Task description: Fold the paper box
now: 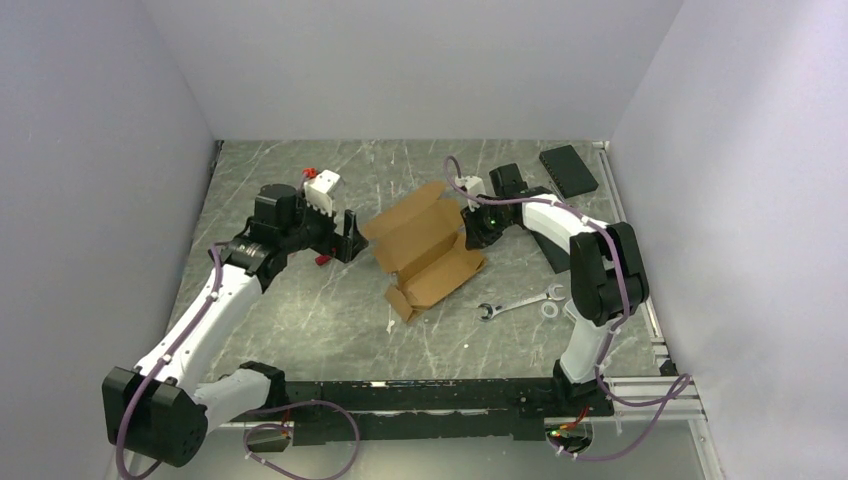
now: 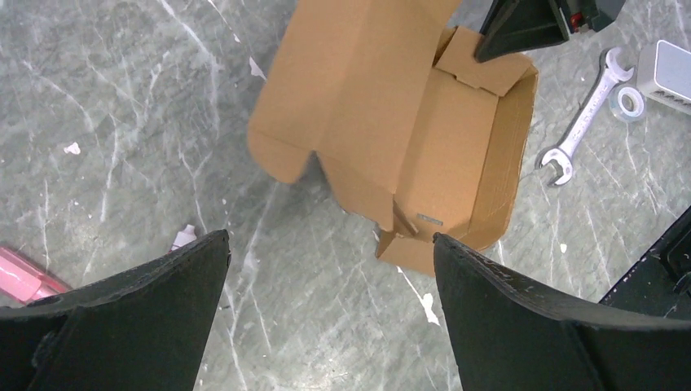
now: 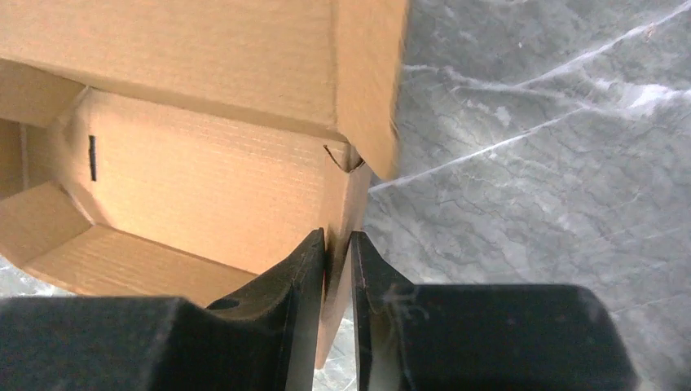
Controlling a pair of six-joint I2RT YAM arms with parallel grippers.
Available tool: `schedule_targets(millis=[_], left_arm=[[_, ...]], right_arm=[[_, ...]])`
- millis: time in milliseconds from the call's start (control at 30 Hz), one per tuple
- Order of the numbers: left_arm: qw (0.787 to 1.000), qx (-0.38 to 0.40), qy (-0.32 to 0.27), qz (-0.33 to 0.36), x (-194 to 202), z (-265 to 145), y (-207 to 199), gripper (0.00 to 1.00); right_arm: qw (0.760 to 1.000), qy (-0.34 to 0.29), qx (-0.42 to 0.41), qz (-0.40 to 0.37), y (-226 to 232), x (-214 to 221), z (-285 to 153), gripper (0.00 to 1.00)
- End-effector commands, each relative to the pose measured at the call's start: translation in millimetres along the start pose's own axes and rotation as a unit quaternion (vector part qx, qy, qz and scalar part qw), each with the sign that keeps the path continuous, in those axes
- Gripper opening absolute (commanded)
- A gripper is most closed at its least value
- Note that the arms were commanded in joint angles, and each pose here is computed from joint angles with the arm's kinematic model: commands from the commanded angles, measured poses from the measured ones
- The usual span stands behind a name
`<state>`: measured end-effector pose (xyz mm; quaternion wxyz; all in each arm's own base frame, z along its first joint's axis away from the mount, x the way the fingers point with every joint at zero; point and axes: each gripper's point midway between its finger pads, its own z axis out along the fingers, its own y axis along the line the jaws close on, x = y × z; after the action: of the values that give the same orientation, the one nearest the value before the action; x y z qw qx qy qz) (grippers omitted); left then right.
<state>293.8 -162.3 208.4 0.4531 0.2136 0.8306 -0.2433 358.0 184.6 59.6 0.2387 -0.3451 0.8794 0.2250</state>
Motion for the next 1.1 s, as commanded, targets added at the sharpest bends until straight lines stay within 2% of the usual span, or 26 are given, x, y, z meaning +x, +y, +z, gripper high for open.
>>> schedule_targets(millis=[0,267,467,733,800,933,967,1067], left_arm=[[0.999,0.012,-0.043,0.015,-24.5,1.3,-3.2,0.99],[0.999,0.026,-0.039,0.008,-21.8,4.6,-7.0,0.99],[0.999,0.021,-0.041,0.011,-22.6,2.9,-5.8,0.99],[0.999,0.014,-0.039,0.012,-21.8,2.7,-3.5,0.99],[0.999,0.012,-0.039,0.012,-21.8,2.5,-3.0,0.99],[0.999,0.013,-0.037,0.01,-20.3,3.7,-2.6,0.99],[0.999,0.013,-0.036,0.01,-20.3,3.6,-2.6,0.99],[0.999,0.014,-0.037,0.01,-20.6,3.7,-3.0,0.99]], right_arm=[[1.0,-0.02,-0.006,0.013,-5.4,-11.0,-1.3,0.23],[1.0,-0.02,0.001,0.01,-11.1,-4.9,-1.8,0.26],[1.0,0.009,0.014,-0.008,-12.0,7.2,6.9,0.34],[0.996,0.05,0.055,-0.042,-14.4,19.1,21.2,0.36],[0.995,0.053,0.068,-0.045,-17.7,20.3,21.6,0.33],[0.991,0.061,0.101,-0.058,-25.7,22.3,21.7,0.03],[0.989,0.062,0.115,-0.065,-28.4,21.5,21.9,0.0],[0.982,0.062,0.159,-0.082,-35.0,19.1,19.6,0.0]])
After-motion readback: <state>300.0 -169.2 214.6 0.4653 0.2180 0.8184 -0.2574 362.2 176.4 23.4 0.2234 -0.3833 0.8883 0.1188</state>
